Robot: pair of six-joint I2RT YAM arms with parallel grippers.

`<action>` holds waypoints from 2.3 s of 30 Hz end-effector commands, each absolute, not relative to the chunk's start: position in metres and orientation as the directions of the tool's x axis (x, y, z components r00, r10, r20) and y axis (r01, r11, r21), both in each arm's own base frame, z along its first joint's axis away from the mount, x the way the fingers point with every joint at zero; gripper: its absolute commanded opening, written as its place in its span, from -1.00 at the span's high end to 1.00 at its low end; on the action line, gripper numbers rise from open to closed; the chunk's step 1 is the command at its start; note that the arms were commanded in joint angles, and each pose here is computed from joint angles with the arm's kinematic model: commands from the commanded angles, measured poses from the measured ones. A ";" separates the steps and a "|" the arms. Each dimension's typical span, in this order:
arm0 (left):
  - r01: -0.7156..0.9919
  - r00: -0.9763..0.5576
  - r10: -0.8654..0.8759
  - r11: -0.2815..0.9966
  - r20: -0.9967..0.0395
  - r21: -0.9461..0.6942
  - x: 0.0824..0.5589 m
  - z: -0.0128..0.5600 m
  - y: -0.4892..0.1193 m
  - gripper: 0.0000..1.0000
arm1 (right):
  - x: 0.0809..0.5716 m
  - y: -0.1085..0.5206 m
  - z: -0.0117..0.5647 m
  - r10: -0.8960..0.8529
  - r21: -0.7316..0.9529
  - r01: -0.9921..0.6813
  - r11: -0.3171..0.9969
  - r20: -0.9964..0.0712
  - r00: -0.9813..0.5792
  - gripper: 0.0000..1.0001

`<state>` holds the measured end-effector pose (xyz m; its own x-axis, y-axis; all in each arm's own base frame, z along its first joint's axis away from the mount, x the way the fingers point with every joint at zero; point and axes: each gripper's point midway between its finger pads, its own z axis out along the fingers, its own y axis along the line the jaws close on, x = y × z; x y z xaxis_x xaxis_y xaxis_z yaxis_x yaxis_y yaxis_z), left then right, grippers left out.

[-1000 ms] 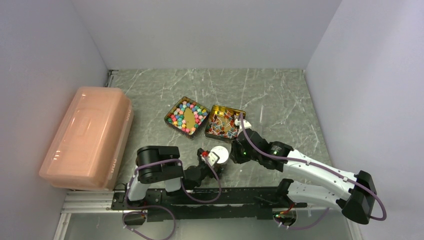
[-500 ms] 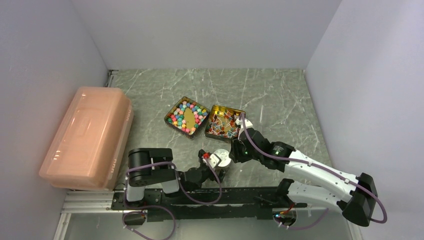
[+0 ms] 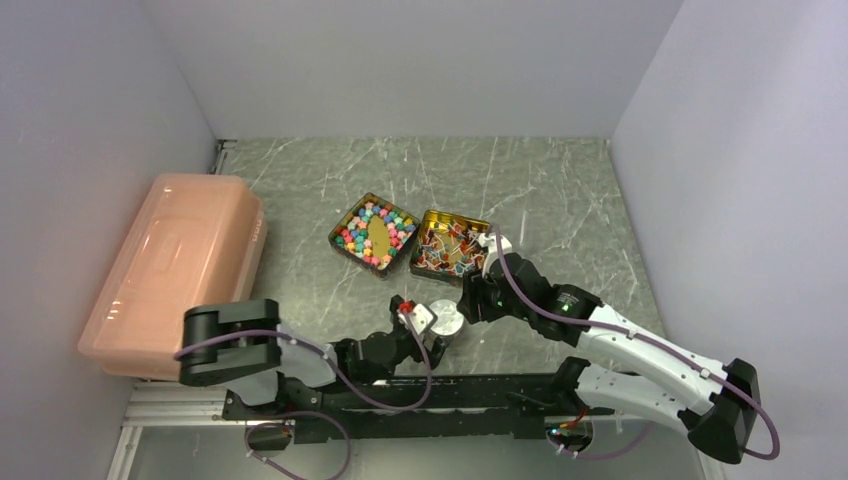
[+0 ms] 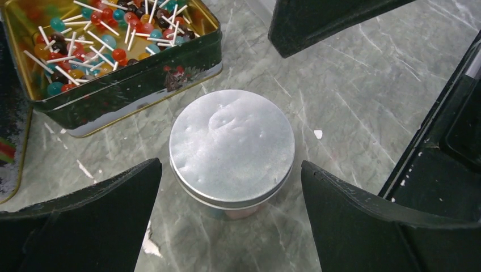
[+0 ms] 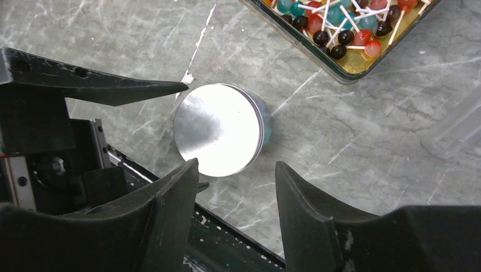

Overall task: Pack the candies
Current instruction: Screw the bottle lid onto the packing bottle.

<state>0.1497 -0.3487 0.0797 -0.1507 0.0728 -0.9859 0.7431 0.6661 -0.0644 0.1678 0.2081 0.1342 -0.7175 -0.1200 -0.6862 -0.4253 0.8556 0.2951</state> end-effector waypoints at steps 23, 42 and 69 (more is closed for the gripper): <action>0.599 -0.341 0.012 0.774 -0.940 -0.207 0.152 0.134 -0.266 -0.99 | 0.168 0.229 0.152 -0.203 0.300 -0.528 0.795 -0.688 -0.697 -0.51; 0.692 -0.347 -0.044 0.662 -0.937 -0.288 0.132 0.075 -0.276 -0.99 | 0.161 0.227 0.121 -0.241 0.221 -0.453 0.863 -0.608 -0.757 -0.65; 0.784 -0.153 -0.019 0.607 -0.988 -0.133 0.143 0.047 -0.367 -0.99 | 0.159 0.220 0.105 -0.250 0.201 -0.444 0.873 -0.597 -0.762 -0.67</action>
<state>0.1359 -0.3563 0.0335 -0.2087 0.0321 -0.9774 0.7874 0.5983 -0.1485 0.1555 0.2195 0.1042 -0.7713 -0.2649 -0.5787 -0.4513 0.8688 0.2038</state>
